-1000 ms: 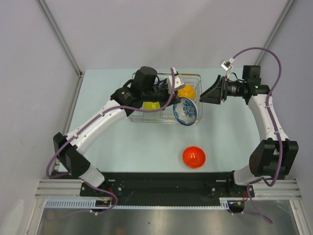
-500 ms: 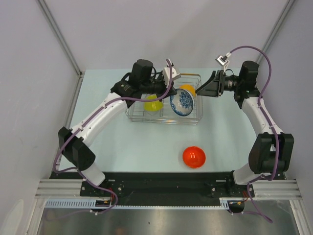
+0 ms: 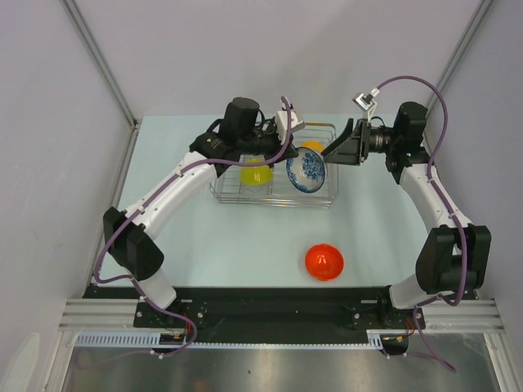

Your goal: Load the bowls into the dish rack

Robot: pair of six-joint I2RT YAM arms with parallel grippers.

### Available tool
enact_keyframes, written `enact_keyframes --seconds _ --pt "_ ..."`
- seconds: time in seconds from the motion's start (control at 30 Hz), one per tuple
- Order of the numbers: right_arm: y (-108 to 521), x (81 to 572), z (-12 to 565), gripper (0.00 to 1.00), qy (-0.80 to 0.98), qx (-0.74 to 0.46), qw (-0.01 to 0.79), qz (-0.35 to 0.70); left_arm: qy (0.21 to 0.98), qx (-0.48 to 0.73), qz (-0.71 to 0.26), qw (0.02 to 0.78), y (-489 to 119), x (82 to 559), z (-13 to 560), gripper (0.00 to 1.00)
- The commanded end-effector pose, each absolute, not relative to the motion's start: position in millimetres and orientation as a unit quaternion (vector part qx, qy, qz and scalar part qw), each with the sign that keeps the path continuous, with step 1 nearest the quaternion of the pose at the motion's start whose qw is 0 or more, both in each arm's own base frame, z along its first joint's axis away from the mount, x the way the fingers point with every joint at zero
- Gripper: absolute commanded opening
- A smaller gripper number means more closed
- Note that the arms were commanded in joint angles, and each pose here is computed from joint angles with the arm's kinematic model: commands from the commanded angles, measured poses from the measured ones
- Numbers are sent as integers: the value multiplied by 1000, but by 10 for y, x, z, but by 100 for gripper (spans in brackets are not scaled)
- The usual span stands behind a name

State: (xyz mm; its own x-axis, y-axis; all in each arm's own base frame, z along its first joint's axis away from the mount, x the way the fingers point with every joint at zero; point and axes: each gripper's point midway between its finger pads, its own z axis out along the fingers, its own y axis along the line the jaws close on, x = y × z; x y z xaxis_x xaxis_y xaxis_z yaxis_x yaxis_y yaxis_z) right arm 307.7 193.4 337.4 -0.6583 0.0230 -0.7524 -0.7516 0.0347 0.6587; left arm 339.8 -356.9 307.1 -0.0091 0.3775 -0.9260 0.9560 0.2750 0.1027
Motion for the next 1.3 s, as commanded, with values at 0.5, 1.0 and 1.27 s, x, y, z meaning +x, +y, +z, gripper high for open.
enact_keyframes --seconds 0.5,1.0,1.27 --pt "2002 3157 2841 100 713 -264 291 580 573 521 -326 543 -3620 3284 3832 0" --pt "2086 2930 3093 100 689 -279 289 603 584 523 -314 536 -3650 3425 3647 0" --pt "2067 2924 3314 100 672 -282 315 608 585 523 -318 532 -3654 3412 3610 0"
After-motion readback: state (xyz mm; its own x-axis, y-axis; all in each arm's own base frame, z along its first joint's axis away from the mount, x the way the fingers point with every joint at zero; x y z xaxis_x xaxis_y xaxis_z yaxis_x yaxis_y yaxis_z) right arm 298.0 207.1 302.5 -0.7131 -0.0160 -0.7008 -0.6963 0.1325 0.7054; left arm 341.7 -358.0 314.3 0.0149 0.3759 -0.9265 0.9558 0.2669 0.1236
